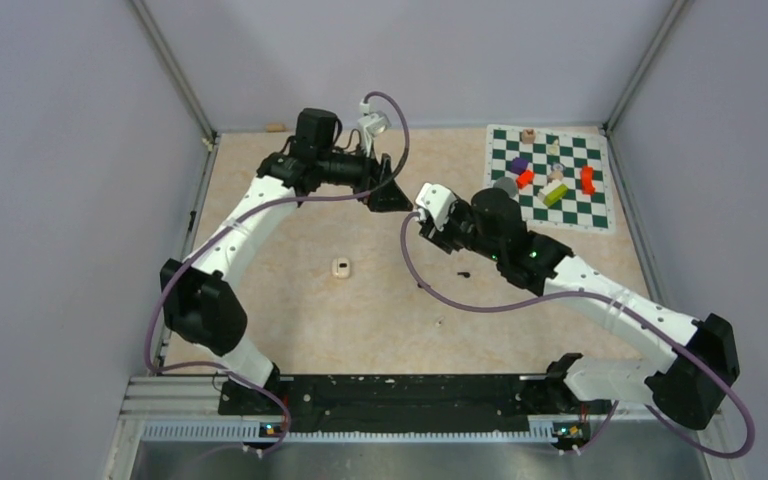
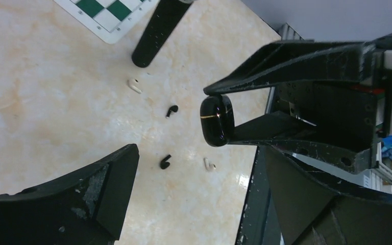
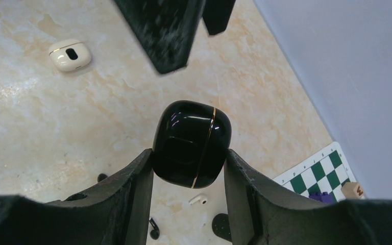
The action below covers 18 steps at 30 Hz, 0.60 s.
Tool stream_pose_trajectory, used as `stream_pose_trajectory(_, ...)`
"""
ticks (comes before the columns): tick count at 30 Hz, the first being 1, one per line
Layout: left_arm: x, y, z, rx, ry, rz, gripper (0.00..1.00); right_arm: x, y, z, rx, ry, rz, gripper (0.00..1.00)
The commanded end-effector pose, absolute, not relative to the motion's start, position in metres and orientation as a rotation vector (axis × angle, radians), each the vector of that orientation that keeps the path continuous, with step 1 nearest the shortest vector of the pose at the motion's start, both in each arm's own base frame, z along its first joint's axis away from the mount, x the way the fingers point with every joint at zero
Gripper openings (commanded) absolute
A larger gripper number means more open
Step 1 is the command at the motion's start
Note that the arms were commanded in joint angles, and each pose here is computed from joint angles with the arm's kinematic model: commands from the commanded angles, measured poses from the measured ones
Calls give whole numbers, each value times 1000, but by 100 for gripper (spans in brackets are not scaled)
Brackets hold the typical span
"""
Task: Insert the wireless bluetooth earbuds into the charging case
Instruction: Pass from the right arm to the left
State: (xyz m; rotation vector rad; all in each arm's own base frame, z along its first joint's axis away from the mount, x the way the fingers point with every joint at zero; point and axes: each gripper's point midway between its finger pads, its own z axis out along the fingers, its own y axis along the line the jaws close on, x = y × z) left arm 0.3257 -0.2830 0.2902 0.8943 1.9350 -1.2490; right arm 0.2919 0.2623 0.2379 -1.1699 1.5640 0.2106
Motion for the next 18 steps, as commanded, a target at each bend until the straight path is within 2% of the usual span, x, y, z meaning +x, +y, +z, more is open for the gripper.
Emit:
stream_pose_trajectory(1,308,-297,288,923,1913,-1307,97,298,262,278,-1081,1446,207,38)
stream_pose_trajectory(18,299,-325,272,974,1945,-1332,83,288,264,277,-1104,1427,252,38)
